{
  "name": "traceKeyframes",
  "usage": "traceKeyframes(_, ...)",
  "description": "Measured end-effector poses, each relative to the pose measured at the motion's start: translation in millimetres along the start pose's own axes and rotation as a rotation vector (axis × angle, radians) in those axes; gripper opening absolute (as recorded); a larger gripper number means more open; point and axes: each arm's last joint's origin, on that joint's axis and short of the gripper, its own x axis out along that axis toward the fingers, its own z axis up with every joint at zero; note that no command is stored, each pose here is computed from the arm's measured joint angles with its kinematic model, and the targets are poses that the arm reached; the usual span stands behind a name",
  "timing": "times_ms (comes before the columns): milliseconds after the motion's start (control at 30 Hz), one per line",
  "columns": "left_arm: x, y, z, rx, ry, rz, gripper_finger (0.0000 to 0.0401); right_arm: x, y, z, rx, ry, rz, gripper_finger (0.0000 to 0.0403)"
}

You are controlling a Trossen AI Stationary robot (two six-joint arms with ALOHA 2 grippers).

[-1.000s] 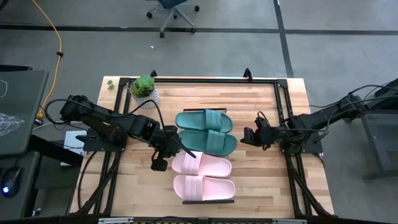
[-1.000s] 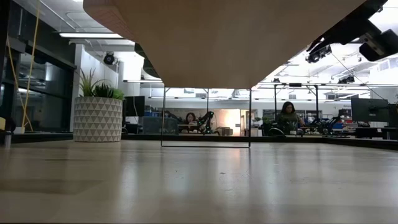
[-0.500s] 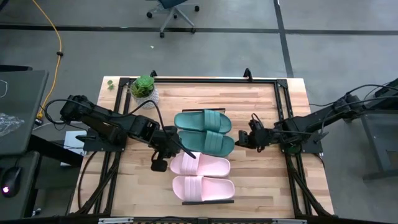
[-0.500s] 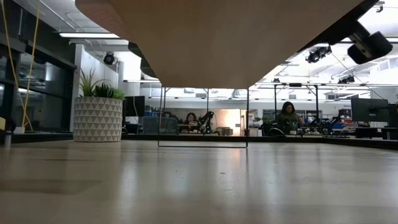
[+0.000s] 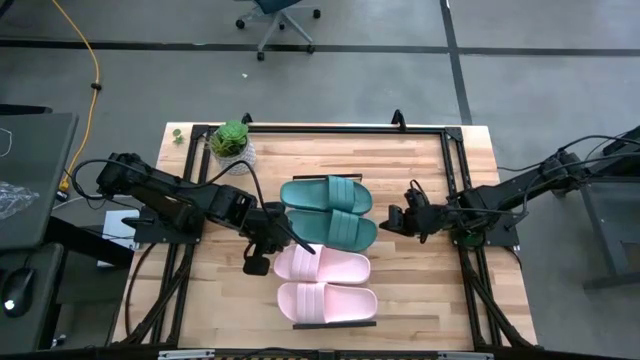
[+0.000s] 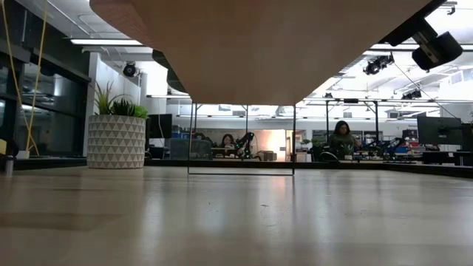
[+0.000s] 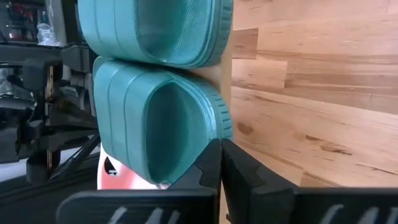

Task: Pick and place slides into the shelf
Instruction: Put the green slides on the shelf

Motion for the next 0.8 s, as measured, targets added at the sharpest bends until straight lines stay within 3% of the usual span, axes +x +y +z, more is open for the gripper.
traceKeyframes(233, 0.1, 0.0, 0.0, 0.000, 0.000, 0.000, 0.0007, 0.1, 2.1, -0.1, -0.017, -0.005, 0.021, 0.0000)
traceKeyframes(800, -6.0, 1.9, -8.4, 0.000, 0.102, 0.044, 0.0007, -0.4, -5.5, 2.2, -0.027, -0.044, -0.049, 0.0000)
